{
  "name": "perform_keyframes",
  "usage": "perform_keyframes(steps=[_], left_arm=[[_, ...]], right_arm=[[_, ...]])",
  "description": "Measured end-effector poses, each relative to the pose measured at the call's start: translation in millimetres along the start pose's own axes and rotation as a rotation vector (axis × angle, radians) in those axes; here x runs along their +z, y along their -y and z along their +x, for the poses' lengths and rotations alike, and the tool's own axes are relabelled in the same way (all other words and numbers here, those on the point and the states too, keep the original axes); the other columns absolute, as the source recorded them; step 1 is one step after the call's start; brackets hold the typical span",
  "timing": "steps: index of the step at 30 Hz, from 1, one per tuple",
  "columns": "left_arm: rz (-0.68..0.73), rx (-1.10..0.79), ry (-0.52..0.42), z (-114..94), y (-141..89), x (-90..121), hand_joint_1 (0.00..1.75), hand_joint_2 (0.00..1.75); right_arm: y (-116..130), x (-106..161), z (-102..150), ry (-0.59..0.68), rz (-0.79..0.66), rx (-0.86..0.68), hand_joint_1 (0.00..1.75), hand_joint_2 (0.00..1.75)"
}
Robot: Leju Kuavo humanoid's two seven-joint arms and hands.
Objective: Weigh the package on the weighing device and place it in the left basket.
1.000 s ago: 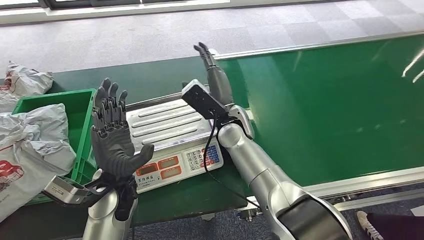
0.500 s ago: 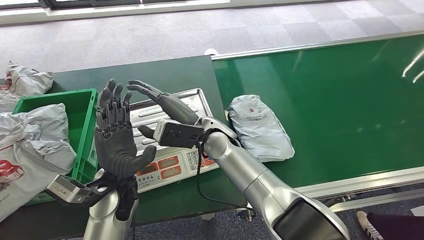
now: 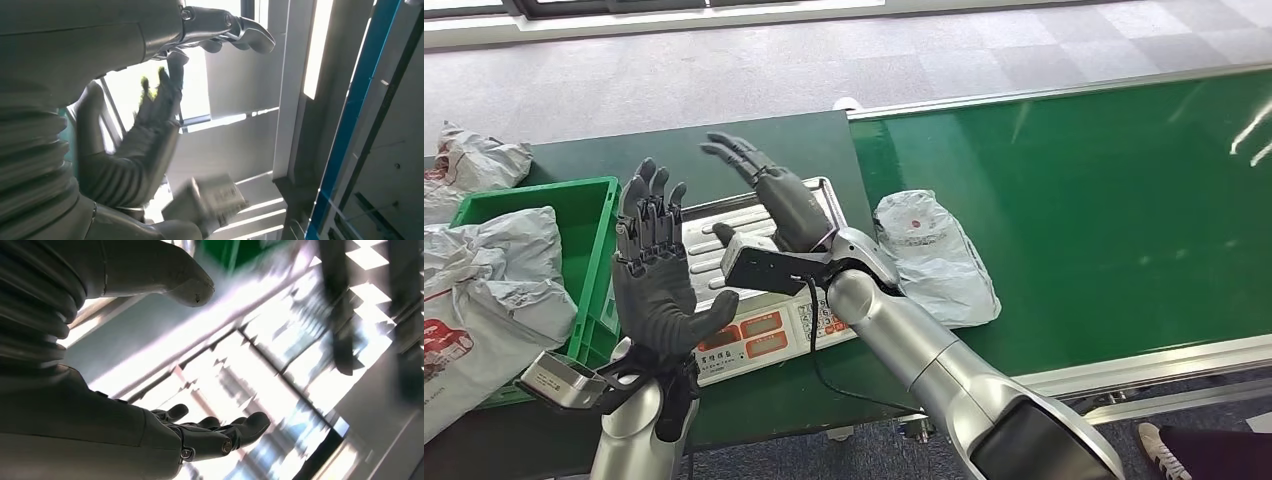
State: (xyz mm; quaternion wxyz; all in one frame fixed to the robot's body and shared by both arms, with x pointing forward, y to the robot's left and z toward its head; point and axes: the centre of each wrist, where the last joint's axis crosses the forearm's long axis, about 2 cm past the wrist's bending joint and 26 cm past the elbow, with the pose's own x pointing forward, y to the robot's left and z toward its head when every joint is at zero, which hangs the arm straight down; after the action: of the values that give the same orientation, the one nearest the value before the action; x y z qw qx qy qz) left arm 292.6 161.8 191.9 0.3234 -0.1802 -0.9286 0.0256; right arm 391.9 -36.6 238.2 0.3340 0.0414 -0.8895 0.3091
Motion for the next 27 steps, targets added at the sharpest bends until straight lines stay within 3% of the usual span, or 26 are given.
perform_keyframes(steps=[4,7,9,11,13,15,20,24,27], left_arm=[[0.013,-0.033,-0.002,5.0,-2.2,2.2,0.0,1.75],[0.018,-0.053,-0.01,9.6,-5.5,2.0,0.0,1.75],[0.034,-0.07,-0.014,13.1,-9.0,4.0,0.0,1.75],[0.053,-0.085,-0.018,16.2,-12.5,8.7,0.0,1.75],[0.068,-0.09,-0.026,18.0,-15.1,15.3,0.0,1.75],[0.076,-0.092,-0.033,19.1,-16.5,20.6,0.0,1.75],[0.072,-0.087,-0.041,19.2,-16.5,24.8,0.0,1.75],[0.057,-0.068,-0.045,17.5,-13.8,24.9,0.0,1.75],[0.039,-0.047,-0.044,15.3,-10.1,24.2,0.0,1.75]], right_arm=[[28.4,1.8,14.9,-0.024,-0.484,0.448,0.0,1.75],[69.9,6.2,29.9,-0.043,-0.614,0.669,0.0,1.75],[89.8,29.6,21.3,-0.247,-0.602,0.818,0.0,1.75],[90.3,68.5,-10.7,-0.555,-0.546,0.931,0.0,1.75],[75.6,115.7,-47.5,-0.8,-0.439,0.95,0.0,1.75],[57.4,153.1,-67.2,-0.938,-0.315,0.923,0.0,1.75],[29.8,197.7,-87.4,-1.187,-0.081,0.831,0.0,1.75],[20.0,217.9,-96.4,-1.273,0.084,0.709,0.0,1.75],[17.3,225.0,-101.4,-1.264,0.191,0.53,0.0,1.75]])
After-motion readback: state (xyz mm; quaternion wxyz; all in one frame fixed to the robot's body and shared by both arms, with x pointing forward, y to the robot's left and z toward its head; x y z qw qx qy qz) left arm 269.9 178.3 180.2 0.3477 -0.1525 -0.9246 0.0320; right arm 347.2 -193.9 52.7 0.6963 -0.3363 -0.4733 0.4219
